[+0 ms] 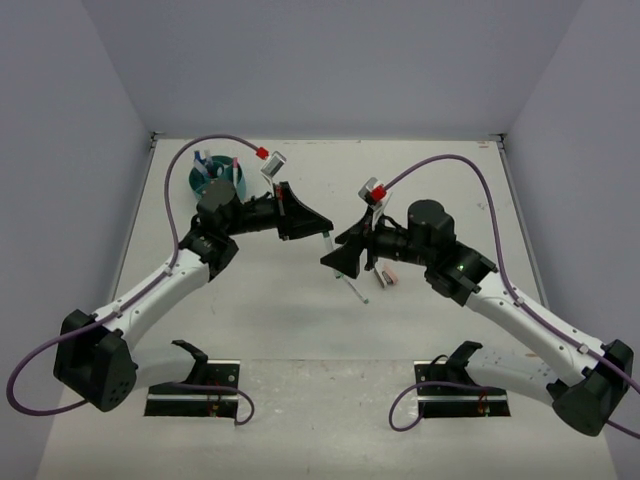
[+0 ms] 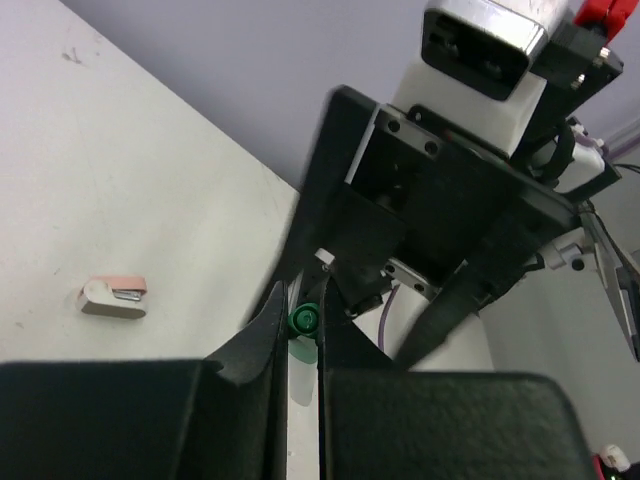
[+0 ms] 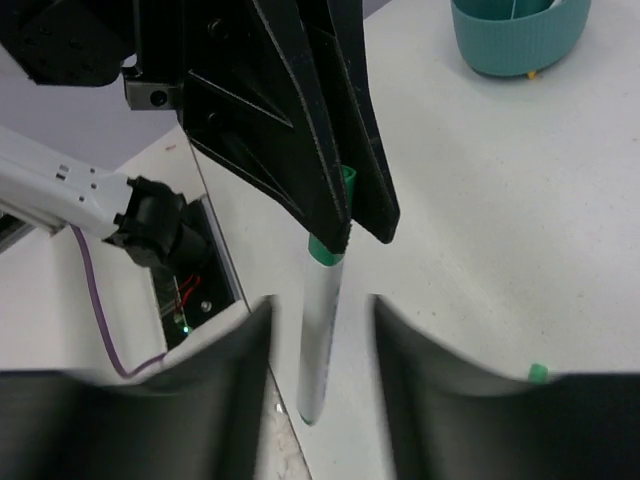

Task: Sort the stationery into containers
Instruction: Place the pen in the storage box.

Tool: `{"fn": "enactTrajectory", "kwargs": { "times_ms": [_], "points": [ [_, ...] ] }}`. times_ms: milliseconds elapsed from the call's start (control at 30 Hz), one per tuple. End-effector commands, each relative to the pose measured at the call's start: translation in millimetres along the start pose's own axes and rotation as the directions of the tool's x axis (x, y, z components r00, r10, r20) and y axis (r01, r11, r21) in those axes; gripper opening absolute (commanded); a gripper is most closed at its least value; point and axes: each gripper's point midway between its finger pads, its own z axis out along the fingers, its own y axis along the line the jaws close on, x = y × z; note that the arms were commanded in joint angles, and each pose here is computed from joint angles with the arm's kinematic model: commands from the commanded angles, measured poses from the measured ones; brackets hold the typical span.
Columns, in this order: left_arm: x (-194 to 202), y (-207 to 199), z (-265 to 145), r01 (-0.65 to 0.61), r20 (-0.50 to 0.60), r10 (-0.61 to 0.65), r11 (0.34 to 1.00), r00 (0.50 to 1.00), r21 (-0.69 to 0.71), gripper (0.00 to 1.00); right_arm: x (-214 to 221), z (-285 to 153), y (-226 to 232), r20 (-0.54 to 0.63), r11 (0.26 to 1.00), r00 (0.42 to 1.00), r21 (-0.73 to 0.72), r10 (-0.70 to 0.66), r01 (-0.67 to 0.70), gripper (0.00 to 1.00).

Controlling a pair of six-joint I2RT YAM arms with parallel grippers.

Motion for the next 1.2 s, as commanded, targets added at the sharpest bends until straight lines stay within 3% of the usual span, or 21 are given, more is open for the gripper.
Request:
{"fn": "enactTrajectory", "kwargs": {
  "times_ms": [0, 67, 167, 233, 333, 467, 633, 867, 1167],
  "points": [
    [-24.9, 49.5, -5.9, -0.045, 0.009, 0.052, 0.933, 0.999, -0.356, 0.00, -9.5, -3.7, -45.2, 0.062, 0.966, 0.997, 0.254, 0.037, -0.052, 0.98],
    [-75.0, 121.2, -44.6, -0.054, 0.080, 0.180, 0.640, 0.980, -0.766, 0.00, -8.7, -22.6, -95.5, 0.121, 0.855, 0.990, 0.503, 0.073, -0.125, 0.99],
    [-112.5, 180.9, -111.2, -0.036, 0.014, 0.284, 0.170, 0.959, -0.985, 0.00, 1.7, -54.2, -143.0, 0.173, 0.675, 0.981, 0.714, 0.086, -0.185, 0.99],
    [-140.4, 210.1, -131.6, -0.018, -0.016, 0.315, 0.003, 0.949, -1.000, 0.00, 9.3, -55.9, -149.3, 0.160, 0.658, 0.983, 0.731, 0.093, -0.181, 0.99],
    [-174.8, 239.2, -152.6, -0.043, -0.098, 0.358, -0.158, 0.928, -0.986, 0.00, 17.5, -54.1, -149.8, 0.121, 0.660, 0.986, 0.733, 0.115, -0.167, 0.99],
    [-212.5, 265.1, -182.2, -0.011, -0.083, 0.414, -0.173, 0.907, -0.985, 0.00, 29.9, -54.5, -153.1, 0.099, 0.649, 0.986, 0.743, 0.135, -0.164, 0.99],
    [-228.4, 289.7, -190.0, -0.021, -0.092, 0.428, -0.168, 0.899, -0.986, 0.00, 41.0, -36.8, -147.1, 0.048, 0.704, 0.984, 0.692, 0.174, -0.159, 0.99],
    [-218.9, 312.3, -194.4, -0.058, -0.145, 0.406, -0.219, 0.902, -0.974, 0.00, 54.5, -24.3, -145.3, -0.005, 0.735, 0.978, 0.661, 0.209, -0.153, 0.99],
    [-194.8, 343.3, -185.9, -0.068, -0.130, 0.356, -0.180, 0.925, -0.981, 0.00, 68.6, -18.6, -143.1, -0.120, 0.763, 0.967, 0.639, 0.224, -0.097, 0.99]
  ]
}}
